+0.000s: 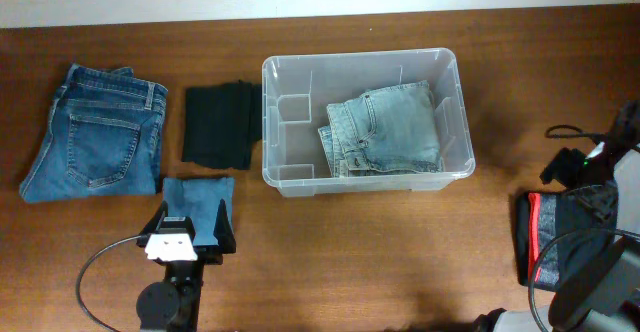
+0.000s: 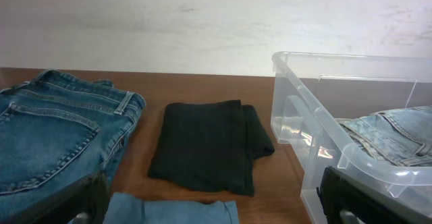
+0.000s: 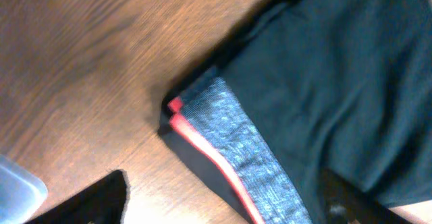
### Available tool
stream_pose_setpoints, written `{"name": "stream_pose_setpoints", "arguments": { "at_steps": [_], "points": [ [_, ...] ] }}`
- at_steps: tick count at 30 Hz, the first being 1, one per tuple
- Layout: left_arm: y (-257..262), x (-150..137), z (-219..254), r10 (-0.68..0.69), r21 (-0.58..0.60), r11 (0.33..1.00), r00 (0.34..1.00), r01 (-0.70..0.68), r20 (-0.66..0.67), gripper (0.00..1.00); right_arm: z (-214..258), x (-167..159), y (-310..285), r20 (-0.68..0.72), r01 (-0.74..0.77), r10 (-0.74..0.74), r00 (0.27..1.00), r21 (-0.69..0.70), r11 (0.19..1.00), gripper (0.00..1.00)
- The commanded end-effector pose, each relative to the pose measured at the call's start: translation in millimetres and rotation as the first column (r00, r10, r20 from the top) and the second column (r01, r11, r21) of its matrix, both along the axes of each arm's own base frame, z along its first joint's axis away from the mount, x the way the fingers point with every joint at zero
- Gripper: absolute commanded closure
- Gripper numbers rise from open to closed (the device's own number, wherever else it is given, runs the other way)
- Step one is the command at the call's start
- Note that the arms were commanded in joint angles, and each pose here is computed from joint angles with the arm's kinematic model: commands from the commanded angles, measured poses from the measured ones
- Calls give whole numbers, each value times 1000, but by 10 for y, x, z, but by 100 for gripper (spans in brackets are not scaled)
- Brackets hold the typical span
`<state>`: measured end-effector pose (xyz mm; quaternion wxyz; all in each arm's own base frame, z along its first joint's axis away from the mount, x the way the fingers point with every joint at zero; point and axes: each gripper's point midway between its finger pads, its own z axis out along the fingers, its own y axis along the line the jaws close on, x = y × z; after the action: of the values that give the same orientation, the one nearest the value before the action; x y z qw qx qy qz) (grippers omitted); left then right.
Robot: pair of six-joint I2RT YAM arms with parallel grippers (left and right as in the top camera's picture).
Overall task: Pack container
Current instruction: 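Withdraw the right gripper and move it to the black leggings, then grasp the black leggings with red trim using the right gripper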
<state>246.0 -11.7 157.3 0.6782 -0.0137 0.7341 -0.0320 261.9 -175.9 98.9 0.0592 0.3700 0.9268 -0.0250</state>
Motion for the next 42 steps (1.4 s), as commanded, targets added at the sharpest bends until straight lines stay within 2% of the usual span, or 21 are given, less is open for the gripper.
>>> {"name": "stream_pose_setpoints", "arguments": {
  "at_steps": [1,4,8,11,15,18,19,20,22,26,35,42],
  "points": [
    [6,-3,-4,0,16,1000,1000,0,2,1,-26,137,199,21,-131,131,991,23,991,2],
    [6,-3,-5,0,16,1000,1000,0,1,1,-12,253,443,91,-169,158,983,123,978,2],
    [6,-3,-5,0,16,1000,1000,0,1,1,-43,-13,322,-49,-144,147,988,59,988,1],
    [6,-3,-5,0,16,1000,1000,0,1,1,34,-101,346,-62,-113,116,991,55,992,2],
    [6,-3,-5,0,16,1000,1000,0,1,1,403,-197,408,23,-116,116,993,0,993,1],
    [6,-3,-5,0,16,1000,1000,0,1,1,812,-306,477,143,-113,124,982,-81,990,1],
    [6,-3,-5,0,16,1000,1000,0,1,1,916,-333,504,177,-120,137,975,-103,987,2],
    [6,-3,-4,0,16,1000,1000,0,2,1,1066,-350,593,234,-189,215,948,-130,973,2],
    [6,-3,-5,0,16,1000,1000,0,1,1,1186,-378,611,267,-208,250,931,-175,962,2],
    [6,-3,-4,0,16,1000,1000,0,2,1,1063,-358,570,218,-215,244,945,-151,965,2],
    [6,-3,-5,0,16,1000,1000,0,1,1,318,-151,458,-35,-284,283,958,-19,959,2],
    [6,-3,-4,0,16,1000,1000,0,2,1,-265,-171,282,-240,-224,224,945,27,974,2]
  ]
}}
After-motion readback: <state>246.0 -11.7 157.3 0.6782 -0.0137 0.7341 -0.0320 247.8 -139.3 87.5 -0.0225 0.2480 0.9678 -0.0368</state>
